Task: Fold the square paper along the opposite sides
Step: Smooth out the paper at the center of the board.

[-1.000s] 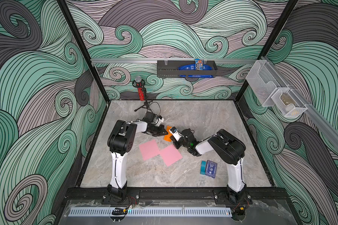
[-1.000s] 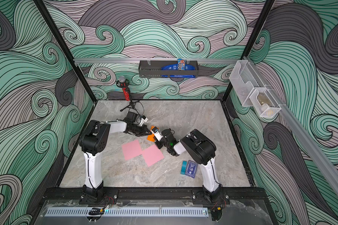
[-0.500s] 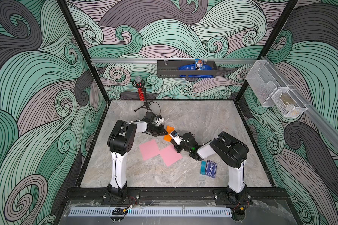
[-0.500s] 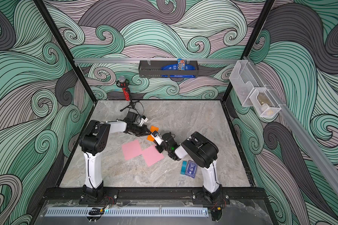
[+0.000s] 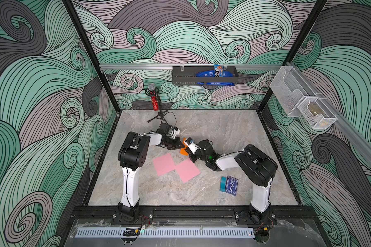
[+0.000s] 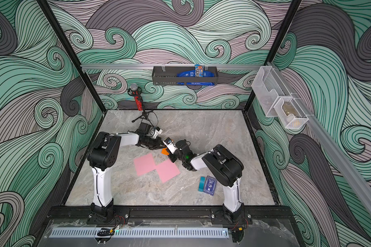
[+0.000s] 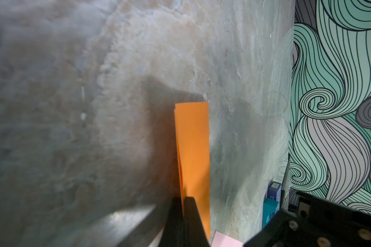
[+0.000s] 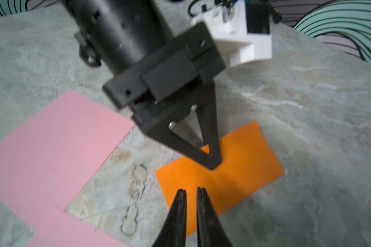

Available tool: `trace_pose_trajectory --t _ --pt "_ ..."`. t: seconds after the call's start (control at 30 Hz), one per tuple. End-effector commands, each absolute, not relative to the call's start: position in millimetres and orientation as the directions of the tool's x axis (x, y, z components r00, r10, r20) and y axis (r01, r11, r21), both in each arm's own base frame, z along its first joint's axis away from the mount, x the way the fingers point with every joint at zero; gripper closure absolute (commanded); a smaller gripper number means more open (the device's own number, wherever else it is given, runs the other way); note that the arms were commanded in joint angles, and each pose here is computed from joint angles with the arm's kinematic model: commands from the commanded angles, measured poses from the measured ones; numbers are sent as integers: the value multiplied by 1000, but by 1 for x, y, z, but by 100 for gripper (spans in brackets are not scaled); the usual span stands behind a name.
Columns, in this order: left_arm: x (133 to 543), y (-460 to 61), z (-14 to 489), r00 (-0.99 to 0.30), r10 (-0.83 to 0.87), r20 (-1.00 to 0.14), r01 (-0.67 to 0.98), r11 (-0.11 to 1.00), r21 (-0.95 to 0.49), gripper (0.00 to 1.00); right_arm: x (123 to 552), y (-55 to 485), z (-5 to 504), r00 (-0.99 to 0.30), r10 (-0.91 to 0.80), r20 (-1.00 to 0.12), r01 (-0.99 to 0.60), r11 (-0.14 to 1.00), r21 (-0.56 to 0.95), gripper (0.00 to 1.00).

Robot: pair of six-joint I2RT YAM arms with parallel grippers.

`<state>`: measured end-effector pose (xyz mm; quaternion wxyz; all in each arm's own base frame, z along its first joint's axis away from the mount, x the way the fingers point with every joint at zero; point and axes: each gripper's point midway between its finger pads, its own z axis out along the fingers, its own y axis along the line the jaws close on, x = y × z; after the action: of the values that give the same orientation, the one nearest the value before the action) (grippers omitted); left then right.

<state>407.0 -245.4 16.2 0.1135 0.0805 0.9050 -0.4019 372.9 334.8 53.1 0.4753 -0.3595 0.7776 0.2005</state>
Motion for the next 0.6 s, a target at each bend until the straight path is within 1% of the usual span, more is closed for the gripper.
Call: trace_pose_trajectory --t 0.0,0.27,0.57 --pt "400 -237 3 -971 48 -236 200 709 -676 100 379 331 28 -338 -396 -854 -748 663 -11 87" --pt "402 -237 2 -971 45 -233 195 711 -676 100 359 317 -12 -385 -442 -810 -755 656 1 88" --pt "403 -234 1 -971 44 -234 193 722 -664 100 339 314 -20 -389 -473 -790 -768 641 -6 88"
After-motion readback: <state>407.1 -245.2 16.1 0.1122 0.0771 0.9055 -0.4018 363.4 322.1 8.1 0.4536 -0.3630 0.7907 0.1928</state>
